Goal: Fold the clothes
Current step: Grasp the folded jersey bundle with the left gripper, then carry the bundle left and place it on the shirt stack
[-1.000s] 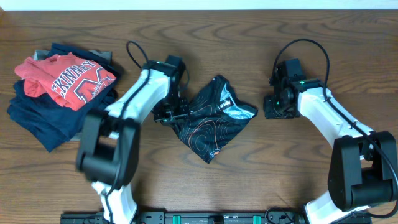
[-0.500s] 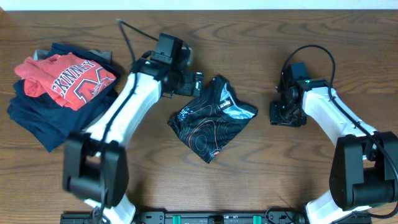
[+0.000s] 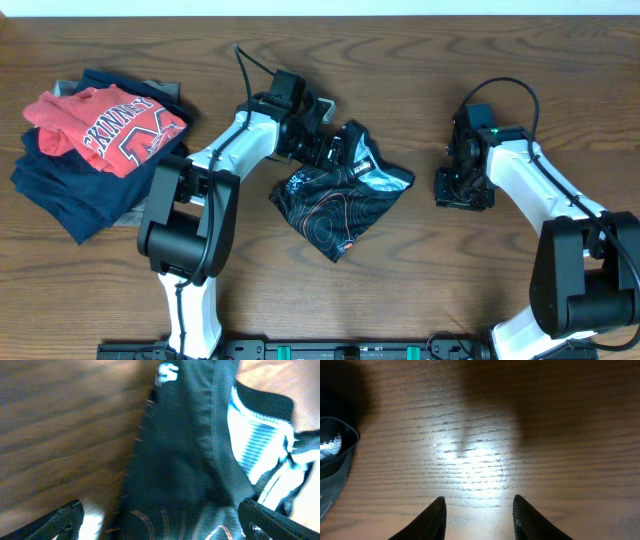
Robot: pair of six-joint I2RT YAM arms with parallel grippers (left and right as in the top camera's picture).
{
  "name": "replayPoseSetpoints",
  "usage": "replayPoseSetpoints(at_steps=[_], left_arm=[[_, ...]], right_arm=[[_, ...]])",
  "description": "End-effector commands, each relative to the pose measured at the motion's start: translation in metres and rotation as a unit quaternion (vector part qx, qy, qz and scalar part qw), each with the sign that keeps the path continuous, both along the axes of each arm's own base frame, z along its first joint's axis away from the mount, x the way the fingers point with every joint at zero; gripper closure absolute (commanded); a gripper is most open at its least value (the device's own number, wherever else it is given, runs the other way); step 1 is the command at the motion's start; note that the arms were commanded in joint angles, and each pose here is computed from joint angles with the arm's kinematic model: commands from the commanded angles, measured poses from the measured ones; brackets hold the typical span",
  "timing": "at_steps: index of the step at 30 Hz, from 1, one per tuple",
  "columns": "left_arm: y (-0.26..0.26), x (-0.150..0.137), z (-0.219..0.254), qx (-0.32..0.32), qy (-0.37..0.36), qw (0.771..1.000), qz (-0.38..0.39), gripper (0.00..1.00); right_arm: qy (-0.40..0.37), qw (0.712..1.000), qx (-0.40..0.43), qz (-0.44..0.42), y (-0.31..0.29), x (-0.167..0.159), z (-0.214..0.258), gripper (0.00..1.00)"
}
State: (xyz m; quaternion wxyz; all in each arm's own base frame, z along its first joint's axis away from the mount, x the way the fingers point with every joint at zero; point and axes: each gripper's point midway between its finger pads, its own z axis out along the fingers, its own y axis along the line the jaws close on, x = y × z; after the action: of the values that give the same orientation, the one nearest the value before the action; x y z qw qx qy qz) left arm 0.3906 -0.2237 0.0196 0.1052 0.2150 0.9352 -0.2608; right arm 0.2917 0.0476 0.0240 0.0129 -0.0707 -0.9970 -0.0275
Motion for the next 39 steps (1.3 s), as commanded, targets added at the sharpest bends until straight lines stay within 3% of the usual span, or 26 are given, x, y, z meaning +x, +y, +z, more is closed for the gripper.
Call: replayPoseSetpoints(at_steps=[1,4,6,12,22,30,35,39], left_arm=[[-0.018,-0.027,-0.025,-0.032,0.064,0.997,-0.032,0.07],[-0.027,-0.043,-0.032,-0.028,0.086,0.995,-0.047,0.26],[-0.033,-0.049,-0.033,-0.022,0.088,0.994,-0.057,0.48],[-0.029,-0.04,-0.041,0.02,0.066,0.997,-0.04,0.93],[-0.012,-0.001,-0.017,0.012,0.04,0.999,0.017,0.94],[0.022,0.03,0.05,0.025,-0.046,0.996,0.065,0.94],[0.089,0.044,0.121,0.104,-0.137,0.972,0.157,0.94],[0.149,0.044,0.194,0.124,-0.212,0.935,0.255,0.94]], right_arm=[[0.0,1.0,-0.001,-0.011,-0.002,0.002,0.002,0.58],[0.002,1.0,-0.002,-0.011,-0.002,0.001,0.002,0.59],[0.003,1.0,-0.002,-0.011,-0.003,0.0,0.002,0.58],[0.012,1.0,-0.003,-0.021,-0.009,-0.005,0.005,0.59],[-0.031,0.997,-0.001,-0.065,-0.033,0.0,0.033,0.58],[-0.079,0.993,0.0,-0.091,-0.053,0.002,0.062,0.55],[-0.082,0.993,-0.001,-0.086,-0.058,-0.003,0.069,0.55],[-0.079,0.994,-0.002,-0.082,-0.058,-0.005,0.069,0.55]])
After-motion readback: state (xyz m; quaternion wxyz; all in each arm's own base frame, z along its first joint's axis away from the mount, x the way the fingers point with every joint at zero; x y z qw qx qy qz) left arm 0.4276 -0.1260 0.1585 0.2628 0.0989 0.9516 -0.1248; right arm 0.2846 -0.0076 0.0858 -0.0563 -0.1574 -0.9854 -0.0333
